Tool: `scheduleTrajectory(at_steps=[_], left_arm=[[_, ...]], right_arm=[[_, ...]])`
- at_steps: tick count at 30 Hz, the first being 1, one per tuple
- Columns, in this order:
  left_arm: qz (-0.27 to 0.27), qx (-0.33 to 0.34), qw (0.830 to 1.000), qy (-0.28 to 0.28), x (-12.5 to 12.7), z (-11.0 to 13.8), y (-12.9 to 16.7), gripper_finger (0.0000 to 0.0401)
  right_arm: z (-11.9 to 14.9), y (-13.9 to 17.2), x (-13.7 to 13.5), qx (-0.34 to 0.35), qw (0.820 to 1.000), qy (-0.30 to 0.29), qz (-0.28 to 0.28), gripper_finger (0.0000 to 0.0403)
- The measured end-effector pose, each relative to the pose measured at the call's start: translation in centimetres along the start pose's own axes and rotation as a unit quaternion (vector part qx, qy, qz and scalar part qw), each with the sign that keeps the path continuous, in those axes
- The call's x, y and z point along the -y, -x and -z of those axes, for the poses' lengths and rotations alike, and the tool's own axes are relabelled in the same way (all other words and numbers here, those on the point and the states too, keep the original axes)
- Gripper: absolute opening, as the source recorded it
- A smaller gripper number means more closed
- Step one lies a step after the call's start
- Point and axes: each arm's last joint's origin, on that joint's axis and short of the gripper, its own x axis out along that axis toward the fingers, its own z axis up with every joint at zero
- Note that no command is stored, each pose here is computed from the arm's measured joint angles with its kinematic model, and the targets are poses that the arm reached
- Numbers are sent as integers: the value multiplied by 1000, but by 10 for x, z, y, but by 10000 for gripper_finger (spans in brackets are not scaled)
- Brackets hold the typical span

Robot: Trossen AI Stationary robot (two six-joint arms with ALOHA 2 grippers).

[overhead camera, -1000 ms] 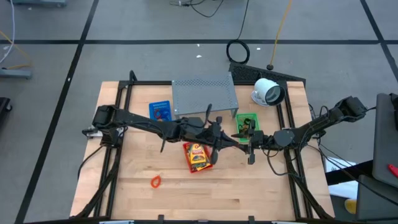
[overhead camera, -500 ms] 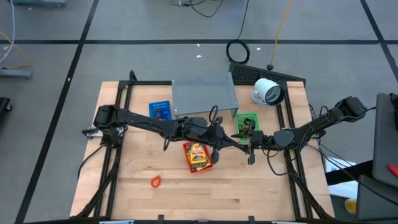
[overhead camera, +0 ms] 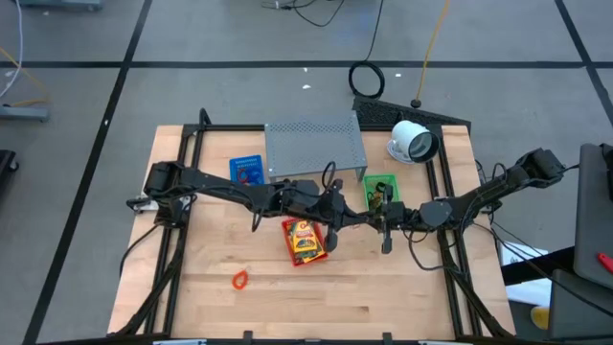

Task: Pick & Place Office Desk Supplies
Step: Put the left red rubber band into the green bin

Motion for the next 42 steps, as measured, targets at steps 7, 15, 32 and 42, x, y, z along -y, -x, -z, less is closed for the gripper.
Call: scheduleTrajectory(at_steps=[7,15,32,42], left_arm=[[0,0,1000,-1,0,0,0,2],[-1,-15,999,-28,-1,3,0,56],[-45,-79,996,-14,-25,-13,30,221],[-69,-129,989,3,-23,-25,56,237]], right_arm=[[0,0,0,-2,1000,3,0,1],[0,0,0,-1,1000,0,2,0],[10,17,16,-83,989,11,123,0],[5,48,35,-94,974,-58,196,0]])
